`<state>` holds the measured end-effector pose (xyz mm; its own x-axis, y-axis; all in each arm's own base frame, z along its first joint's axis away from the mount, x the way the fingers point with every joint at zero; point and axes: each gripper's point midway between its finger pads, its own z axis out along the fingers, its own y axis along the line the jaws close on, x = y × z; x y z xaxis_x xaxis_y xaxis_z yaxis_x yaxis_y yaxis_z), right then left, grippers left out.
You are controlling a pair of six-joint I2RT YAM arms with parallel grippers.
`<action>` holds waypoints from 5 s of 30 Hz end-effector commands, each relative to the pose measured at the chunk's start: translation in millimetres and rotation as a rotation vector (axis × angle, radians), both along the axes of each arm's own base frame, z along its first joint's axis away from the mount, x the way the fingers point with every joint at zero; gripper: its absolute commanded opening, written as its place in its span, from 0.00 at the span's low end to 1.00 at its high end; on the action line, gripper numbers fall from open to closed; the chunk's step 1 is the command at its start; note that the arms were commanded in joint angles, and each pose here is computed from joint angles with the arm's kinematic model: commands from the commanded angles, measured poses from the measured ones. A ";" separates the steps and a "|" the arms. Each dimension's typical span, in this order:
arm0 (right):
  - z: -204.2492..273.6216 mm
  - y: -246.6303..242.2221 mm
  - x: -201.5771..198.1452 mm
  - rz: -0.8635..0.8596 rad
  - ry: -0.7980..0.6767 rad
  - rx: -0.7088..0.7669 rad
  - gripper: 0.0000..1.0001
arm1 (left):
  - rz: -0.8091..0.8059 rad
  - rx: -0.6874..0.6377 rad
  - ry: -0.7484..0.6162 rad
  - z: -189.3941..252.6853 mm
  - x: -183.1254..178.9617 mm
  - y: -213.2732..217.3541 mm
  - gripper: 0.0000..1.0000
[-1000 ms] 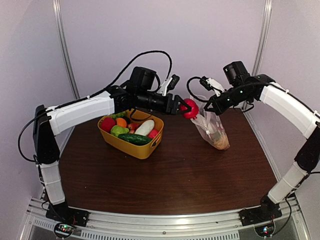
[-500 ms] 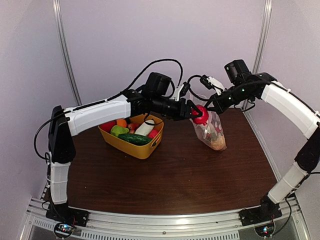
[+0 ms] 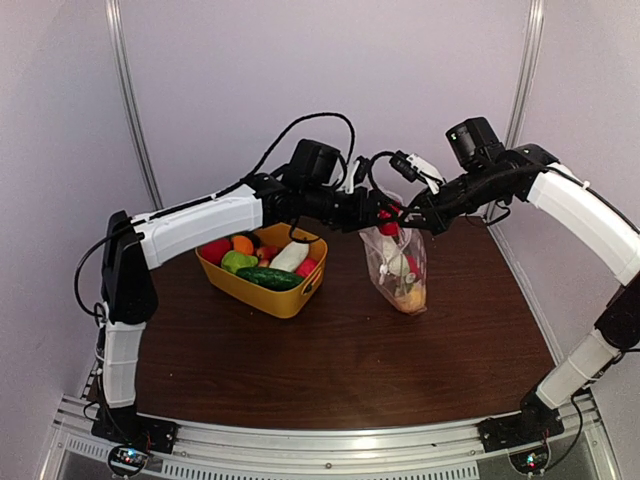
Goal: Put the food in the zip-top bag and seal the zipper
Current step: Place the fake fruit in the zipper food storage bag, then pick up the fake vegetable from the bin, then place the fake vegetable in the zipper food storage bag.
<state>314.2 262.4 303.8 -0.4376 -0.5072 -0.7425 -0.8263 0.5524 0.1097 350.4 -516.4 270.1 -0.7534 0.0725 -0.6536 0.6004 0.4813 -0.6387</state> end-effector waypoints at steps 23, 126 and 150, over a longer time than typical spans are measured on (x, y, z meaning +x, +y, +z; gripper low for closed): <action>14.4 -59.6 49.3 -0.237 -0.073 -0.014 0.00 | 0.158 0.191 -0.345 86.5 -15.0 104.5 0.98; -0.1 -36.1 38.6 -0.213 0.019 0.015 0.00 | 0.283 -0.732 -0.722 195.2 -55.8 92.7 0.20; 24.6 -21.4 20.4 -0.147 0.036 0.147 0.00 | 0.721 -0.856 -0.483 142.2 31.4 67.4 0.00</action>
<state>341.6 234.9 309.3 -0.5589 -0.3537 -0.7500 -0.7095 0.6722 0.2116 372.0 -448.0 409.8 -0.0746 -0.7880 -0.6111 0.6873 0.4034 -0.6041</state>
